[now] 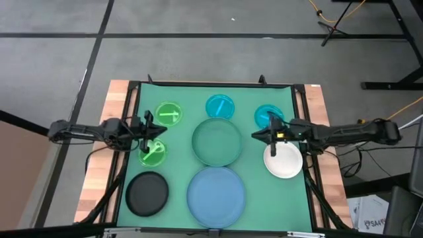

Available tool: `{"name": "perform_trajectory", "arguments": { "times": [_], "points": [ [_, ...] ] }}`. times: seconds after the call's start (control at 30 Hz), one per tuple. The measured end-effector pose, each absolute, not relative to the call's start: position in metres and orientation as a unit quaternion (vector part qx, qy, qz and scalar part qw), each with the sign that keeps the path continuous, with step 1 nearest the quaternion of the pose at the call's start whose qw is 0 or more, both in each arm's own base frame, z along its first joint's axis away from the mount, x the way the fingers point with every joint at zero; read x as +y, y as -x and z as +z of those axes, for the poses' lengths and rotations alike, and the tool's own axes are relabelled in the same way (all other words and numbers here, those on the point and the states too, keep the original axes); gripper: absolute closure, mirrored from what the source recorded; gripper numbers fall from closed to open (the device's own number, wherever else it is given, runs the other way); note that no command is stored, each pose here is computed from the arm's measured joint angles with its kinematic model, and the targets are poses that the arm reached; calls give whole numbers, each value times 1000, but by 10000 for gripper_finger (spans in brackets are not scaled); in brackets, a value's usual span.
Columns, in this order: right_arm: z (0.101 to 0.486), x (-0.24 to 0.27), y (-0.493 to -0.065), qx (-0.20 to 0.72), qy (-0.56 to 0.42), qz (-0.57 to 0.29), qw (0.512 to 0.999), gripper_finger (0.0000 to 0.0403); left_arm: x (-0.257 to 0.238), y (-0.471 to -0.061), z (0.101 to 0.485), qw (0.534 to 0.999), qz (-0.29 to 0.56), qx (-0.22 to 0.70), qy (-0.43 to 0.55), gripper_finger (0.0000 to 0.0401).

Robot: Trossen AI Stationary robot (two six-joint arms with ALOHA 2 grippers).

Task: Stack plastic plates
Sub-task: Stack the blue plate on the green plate

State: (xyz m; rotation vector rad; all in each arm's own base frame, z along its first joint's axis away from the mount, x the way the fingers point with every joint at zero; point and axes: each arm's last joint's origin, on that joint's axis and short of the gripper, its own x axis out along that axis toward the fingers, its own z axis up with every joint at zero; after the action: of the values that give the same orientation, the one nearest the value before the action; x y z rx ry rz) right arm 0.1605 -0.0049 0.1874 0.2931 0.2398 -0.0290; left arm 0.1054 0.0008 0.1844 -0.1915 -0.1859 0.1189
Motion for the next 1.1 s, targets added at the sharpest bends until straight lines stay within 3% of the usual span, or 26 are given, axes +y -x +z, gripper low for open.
{"name": "perform_trajectory", "arguments": {
  "times": [0.43, 0.83, 0.97, 1.1],
  "points": [
    [207, 47, -223, 244, -153, 27, 957, 380, 0, -107, 182, 991, 55, -80, 95, 395],
    [179, 94, -245, 344, -303, 38, 888, 378, 1, -107, 182, 991, 59, -78, 94, 395],
    [165, 104, -246, 365, -334, 5, 869, 350, 1, -107, 182, 991, 59, -78, 94, 395],
    [151, 110, -250, 373, -355, -17, 857, 286, 1, -107, 182, 991, 60, -78, 94, 395]
  ]
}}
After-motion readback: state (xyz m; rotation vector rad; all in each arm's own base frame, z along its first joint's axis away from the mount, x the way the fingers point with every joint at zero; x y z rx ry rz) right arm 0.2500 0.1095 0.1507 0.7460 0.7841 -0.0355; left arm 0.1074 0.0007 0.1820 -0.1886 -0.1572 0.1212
